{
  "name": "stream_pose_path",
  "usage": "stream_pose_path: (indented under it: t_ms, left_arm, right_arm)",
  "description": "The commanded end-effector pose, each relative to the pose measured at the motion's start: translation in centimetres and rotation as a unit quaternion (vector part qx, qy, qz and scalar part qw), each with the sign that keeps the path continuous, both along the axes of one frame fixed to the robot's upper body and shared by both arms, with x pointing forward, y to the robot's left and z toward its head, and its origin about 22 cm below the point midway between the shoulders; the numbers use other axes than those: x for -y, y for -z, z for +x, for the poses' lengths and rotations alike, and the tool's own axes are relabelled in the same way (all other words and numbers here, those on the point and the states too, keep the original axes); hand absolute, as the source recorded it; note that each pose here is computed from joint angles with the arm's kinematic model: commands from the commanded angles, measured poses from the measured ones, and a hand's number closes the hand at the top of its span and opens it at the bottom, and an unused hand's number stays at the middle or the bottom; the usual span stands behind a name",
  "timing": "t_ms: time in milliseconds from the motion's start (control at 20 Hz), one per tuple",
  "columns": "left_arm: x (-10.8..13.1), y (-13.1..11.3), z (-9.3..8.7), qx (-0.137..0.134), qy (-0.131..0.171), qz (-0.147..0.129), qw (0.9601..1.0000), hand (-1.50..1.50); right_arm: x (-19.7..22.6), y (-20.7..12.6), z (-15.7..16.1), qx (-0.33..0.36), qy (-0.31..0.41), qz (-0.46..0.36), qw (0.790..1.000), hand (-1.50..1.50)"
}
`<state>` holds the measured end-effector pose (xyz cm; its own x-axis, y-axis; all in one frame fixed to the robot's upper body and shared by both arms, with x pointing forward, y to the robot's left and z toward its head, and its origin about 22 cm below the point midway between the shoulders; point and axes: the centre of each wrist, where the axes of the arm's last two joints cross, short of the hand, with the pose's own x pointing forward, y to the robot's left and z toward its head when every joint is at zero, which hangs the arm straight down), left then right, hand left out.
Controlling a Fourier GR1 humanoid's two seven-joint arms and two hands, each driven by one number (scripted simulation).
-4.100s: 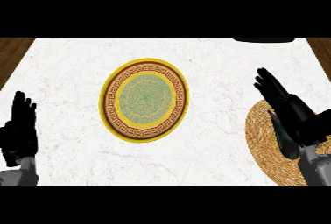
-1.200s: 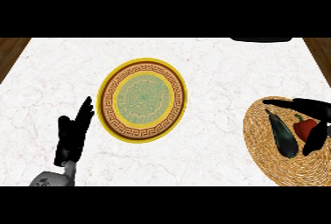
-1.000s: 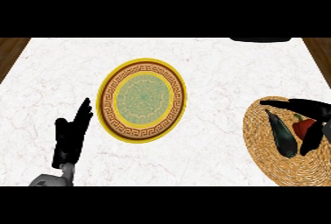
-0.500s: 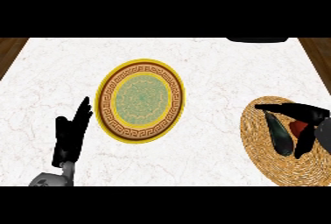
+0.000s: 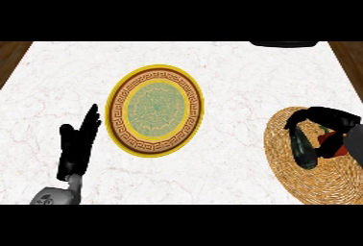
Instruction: Pick the eggplant from the placemat and place it in the plate
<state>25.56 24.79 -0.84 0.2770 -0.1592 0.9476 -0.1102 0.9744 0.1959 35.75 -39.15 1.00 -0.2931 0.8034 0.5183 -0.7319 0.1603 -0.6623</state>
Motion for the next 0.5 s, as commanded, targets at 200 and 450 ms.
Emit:
stream_pose_path:
  t_ms: [200, 450]
  left_arm:
    - [-0.6, -0.5, -0.2, -0.004, -0.007, 0.011, 0.9999, 0.00]
    - [0.7, 0.2, -0.4, -0.017, 0.026, 0.006, 0.9995, 0.00]
  right_arm:
    - [-7.3, 1.2, 2.0, 0.068, 0.031, 0.042, 0.996, 1.50]
    - [-27.6, -0.3, 3.7, 0.176, -0.034, 0.088, 0.980, 1.50]
